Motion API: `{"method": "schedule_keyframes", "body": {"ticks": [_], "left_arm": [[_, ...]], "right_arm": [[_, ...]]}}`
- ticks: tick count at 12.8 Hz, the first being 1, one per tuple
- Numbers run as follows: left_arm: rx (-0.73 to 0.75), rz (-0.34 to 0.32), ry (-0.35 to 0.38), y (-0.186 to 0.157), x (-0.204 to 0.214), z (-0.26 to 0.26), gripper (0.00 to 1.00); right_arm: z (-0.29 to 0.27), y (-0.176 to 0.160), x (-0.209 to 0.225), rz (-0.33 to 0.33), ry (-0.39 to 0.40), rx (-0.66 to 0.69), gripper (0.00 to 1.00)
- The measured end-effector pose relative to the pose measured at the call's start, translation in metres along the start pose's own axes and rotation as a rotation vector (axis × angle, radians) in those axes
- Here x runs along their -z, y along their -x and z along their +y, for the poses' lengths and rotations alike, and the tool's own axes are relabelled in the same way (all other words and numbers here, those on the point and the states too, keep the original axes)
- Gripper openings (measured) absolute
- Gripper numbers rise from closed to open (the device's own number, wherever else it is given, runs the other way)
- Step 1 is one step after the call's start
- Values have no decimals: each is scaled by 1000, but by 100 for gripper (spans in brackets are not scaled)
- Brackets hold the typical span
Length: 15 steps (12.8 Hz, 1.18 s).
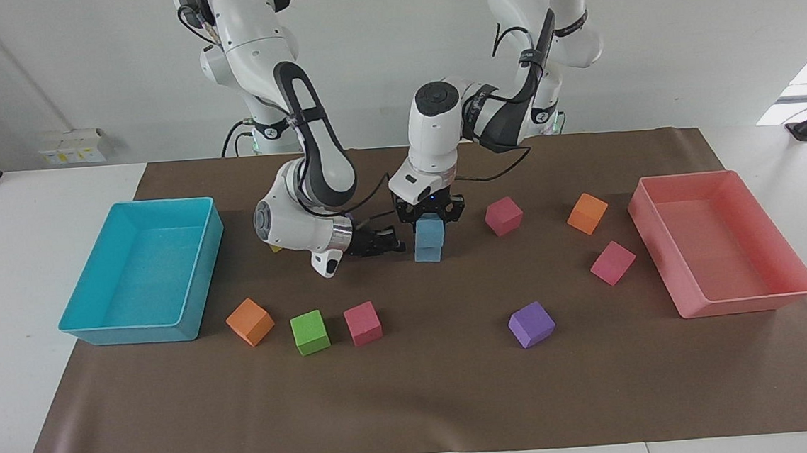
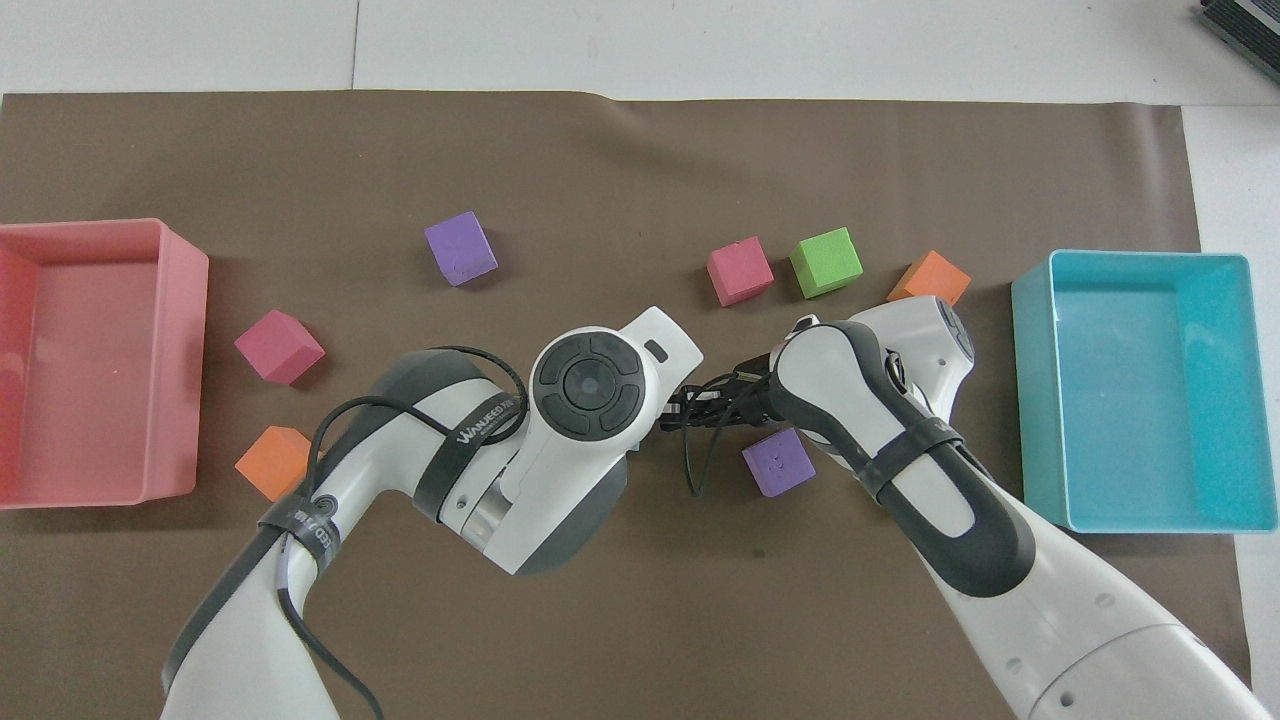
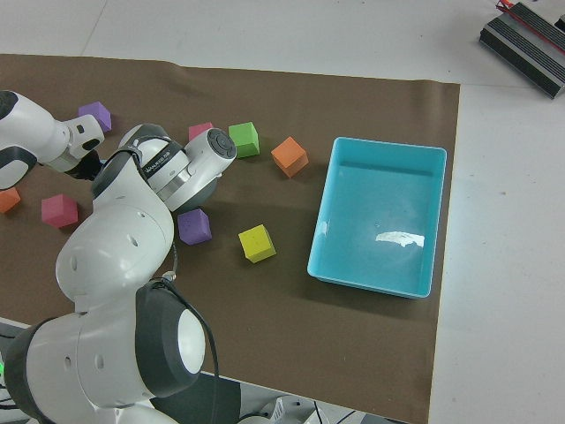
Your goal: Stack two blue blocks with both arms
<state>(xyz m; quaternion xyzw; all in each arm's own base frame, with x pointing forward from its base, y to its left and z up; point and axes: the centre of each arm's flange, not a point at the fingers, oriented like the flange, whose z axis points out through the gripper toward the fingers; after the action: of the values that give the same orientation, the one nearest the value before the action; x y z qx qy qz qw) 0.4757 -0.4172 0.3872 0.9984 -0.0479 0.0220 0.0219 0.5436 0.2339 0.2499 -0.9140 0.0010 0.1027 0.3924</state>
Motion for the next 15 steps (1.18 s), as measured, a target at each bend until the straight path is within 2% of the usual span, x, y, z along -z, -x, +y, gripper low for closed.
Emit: {"method": "schedule_keyframes", "body": {"ticks": [15], "left_arm": [[9, -5, -2, 11, -17, 2, 59]], "right_arm": [[1, 0, 0, 0, 0, -1, 1]]}}
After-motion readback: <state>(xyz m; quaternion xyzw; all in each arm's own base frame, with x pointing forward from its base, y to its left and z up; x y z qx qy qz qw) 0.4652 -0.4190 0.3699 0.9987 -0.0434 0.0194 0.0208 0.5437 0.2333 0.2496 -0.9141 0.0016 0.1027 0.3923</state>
